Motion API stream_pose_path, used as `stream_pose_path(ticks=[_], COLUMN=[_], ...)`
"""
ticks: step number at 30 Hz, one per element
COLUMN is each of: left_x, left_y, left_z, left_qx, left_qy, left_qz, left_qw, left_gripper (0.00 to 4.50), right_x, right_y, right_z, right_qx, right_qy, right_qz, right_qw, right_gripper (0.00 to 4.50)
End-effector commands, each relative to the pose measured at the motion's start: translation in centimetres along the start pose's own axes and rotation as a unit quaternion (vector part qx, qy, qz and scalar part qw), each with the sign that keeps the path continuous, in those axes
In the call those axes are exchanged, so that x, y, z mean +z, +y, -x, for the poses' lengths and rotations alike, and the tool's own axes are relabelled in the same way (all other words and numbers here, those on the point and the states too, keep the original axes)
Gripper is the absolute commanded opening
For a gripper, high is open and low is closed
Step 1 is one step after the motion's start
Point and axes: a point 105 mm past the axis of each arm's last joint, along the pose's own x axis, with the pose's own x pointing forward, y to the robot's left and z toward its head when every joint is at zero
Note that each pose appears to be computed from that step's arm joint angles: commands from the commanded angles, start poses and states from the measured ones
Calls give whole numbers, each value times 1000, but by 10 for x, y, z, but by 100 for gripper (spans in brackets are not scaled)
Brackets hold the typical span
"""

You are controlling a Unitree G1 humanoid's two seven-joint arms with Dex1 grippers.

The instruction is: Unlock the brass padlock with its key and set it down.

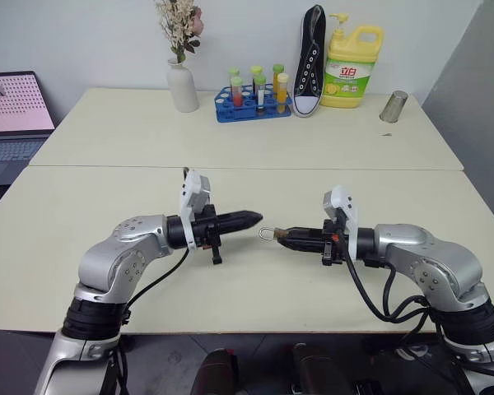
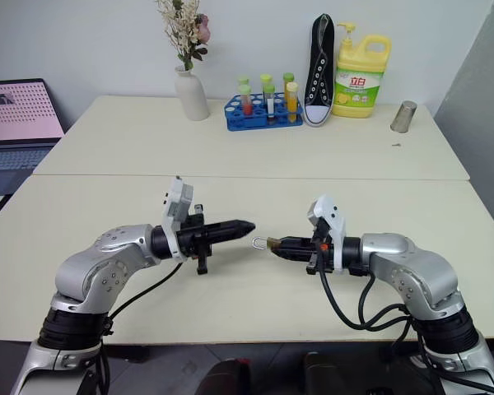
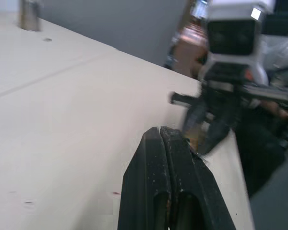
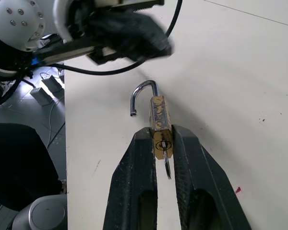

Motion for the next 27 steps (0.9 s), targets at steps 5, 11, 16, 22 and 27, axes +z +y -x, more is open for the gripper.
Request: stream_pose_path(ticks=[5, 11, 16, 22, 27], left_x=[-11, -23, -23, -14, -11], left_y=[-1, -11, -24, -23, -23], left_z=[-7, -10, -6, -7, -9], left_qx=[-9, -41, -78, -70, -68], left_qy=[31, 53, 64, 44, 38], left_qz=[-43, -38, -24, -13, -12], left_qw=[999, 997, 995, 996, 997], left_gripper=[0, 0, 0, 0, 0], right_x=[10, 9, 9, 8, 8], right_y=[3, 3, 3, 4, 4], right_z=[0, 0, 1, -1, -1], right_qx=[6, 6, 5, 8, 9], right_qy=[-17, -16, -16, -17, -16], right_qz=[19, 19, 18, 18, 17], right_qw=[1000, 1000, 1000, 1000, 1000], right_gripper=[12, 12, 12, 12, 12])
